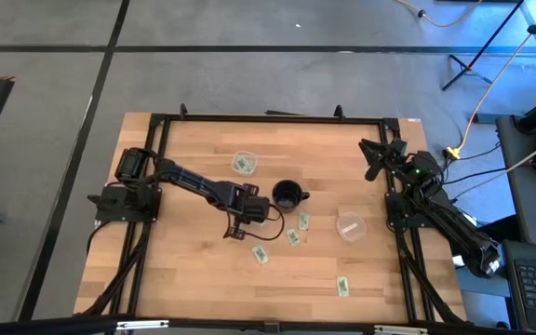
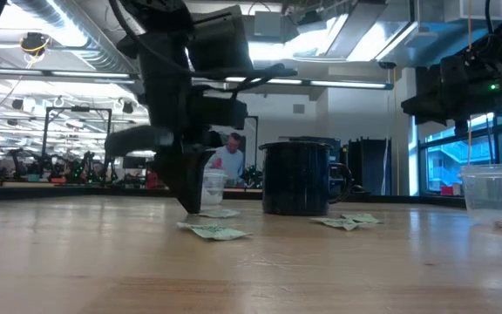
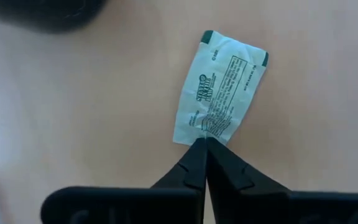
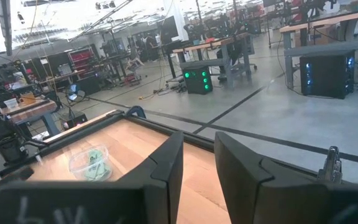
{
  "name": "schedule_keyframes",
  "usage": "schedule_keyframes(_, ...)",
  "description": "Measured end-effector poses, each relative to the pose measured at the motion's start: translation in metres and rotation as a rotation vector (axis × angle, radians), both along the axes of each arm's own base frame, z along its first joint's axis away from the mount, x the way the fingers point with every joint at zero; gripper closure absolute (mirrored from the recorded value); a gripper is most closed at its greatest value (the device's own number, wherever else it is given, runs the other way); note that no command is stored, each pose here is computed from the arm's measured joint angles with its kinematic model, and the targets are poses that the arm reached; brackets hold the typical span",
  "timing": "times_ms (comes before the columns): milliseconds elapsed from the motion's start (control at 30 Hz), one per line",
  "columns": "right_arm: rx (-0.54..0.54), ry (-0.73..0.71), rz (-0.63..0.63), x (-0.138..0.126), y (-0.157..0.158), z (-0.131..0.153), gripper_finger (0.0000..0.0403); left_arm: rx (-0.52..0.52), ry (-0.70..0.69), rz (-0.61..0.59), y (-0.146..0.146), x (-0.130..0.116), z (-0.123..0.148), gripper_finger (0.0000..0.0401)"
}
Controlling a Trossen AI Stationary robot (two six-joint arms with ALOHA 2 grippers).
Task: Pick and place items into bin
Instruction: Put the green stevia packet into the top transparent bin
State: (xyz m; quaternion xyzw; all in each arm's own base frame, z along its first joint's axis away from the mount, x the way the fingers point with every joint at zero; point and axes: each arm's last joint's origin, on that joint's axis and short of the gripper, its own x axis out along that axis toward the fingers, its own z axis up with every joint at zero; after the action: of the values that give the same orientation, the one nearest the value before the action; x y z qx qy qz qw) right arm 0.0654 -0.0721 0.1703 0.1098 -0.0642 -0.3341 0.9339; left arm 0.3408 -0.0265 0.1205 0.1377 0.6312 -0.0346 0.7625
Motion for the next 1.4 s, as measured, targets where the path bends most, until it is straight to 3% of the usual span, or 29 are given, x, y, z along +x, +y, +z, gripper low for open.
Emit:
schedule_keyframes(133, 0.0, 0.0, 0.0, 0.0, 0.0, 0.0, 0.0308, 0.03, 0.025, -0.026, 0.002, -0.002, 0.004, 0.0399)
schedule_keyframes(300, 0.0, 0.0, 0.0, 0.0, 0.0, 0.0, 0.0308, 0.0, 0.066, -0.031, 0.002, -0.008, 0.028, 0.0399)
schedule_keyframes(400, 0.0, 0.0, 0.0, 0.0, 0.0, 0.0, 0.0308, -0.034, -0.016, -0.029, 0.004, -0.006, 0.054, 0.0399)
schedule_keyframes(567, -0.003, 0.002, 0.0, 0.0, 0.0, 0.0, 0.0308, -0.064, -0.062, -0.01, 0.015, -0.013, 0.073, 0.0399)
schedule_keyframes(833, -0.003, 0.002, 0.0, 0.0, 0.0, 0.0, 0.0308, 0.071, -0.14, 0.199, 0.066, -0.027, 0.102, 0.0399)
schedule_keyframes(967, -0.003, 0.002, 0.0, 0.0, 0.0, 0.0, 0.0308, 0.115, -0.163, 0.422, 0.102, -0.034, 0.104, 0.0399)
schedule_keyframes(1067, -0.003, 0.002, 0.0, 0.0, 0.0, 0.0, 0.0308, 0.118, -0.162, 0.514, 0.123, -0.039, 0.102, 0.0399)
schedule_keyframes(1200, -0.003, 0.002, 0.0, 0.0, 0.0, 0.0, 0.0308, 0.085, -0.129, 0.568, 0.14, -0.041, 0.092, 0.0399)
schedule_keyframes(1400, -0.006, 0.005, -0.001, 0.0, 0.0, 0.0, 0.0308, 0.043, -0.078, 0.554, 0.144, -0.037, 0.076, 0.0399)
